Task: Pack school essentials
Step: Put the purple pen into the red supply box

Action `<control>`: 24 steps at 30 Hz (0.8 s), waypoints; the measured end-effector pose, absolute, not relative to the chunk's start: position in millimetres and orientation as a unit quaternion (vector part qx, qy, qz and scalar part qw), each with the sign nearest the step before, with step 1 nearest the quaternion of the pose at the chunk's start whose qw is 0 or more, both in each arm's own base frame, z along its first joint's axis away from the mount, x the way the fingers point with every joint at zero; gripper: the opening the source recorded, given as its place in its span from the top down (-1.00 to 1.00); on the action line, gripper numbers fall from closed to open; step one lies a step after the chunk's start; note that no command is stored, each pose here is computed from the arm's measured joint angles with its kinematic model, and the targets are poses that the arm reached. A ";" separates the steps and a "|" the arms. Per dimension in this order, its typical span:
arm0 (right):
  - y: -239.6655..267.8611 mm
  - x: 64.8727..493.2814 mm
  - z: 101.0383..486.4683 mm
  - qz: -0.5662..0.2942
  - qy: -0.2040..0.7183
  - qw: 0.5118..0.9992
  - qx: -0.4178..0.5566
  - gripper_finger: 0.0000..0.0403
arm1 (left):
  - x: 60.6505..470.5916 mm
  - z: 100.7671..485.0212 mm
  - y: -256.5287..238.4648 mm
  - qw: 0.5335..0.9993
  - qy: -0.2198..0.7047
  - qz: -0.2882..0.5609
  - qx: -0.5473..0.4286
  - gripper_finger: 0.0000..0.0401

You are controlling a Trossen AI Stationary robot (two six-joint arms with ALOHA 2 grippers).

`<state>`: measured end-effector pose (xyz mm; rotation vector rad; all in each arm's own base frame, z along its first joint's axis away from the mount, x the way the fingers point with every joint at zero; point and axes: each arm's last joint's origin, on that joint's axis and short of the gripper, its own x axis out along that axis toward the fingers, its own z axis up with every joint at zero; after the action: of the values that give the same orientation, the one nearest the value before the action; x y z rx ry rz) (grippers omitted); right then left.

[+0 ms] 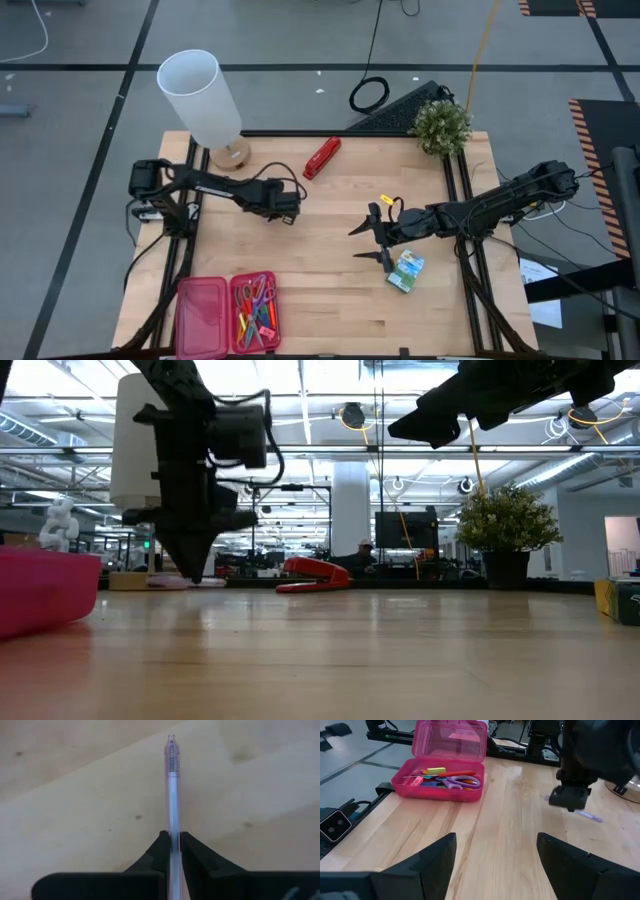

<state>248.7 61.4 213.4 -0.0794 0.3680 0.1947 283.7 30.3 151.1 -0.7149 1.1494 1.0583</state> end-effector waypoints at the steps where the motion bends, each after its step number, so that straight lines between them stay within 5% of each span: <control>1: 61.3 248.7 213.3 0.097 0.183 0.978 -0.039 -0.34 | 283.2 155.9 28.6 0.661 0.504 0.457 -0.316 0.84; 24: 61.4 248.9 213.8 0.095 0.180 0.979 -0.030 -0.34 | 227.3 244.2 -89.4 0.806 0.511 0.162 -0.251 0.83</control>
<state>248.9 61.4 213.8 -0.0597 0.3634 0.1912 227.3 -89.4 244.2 -0.5382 1.0932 0.3465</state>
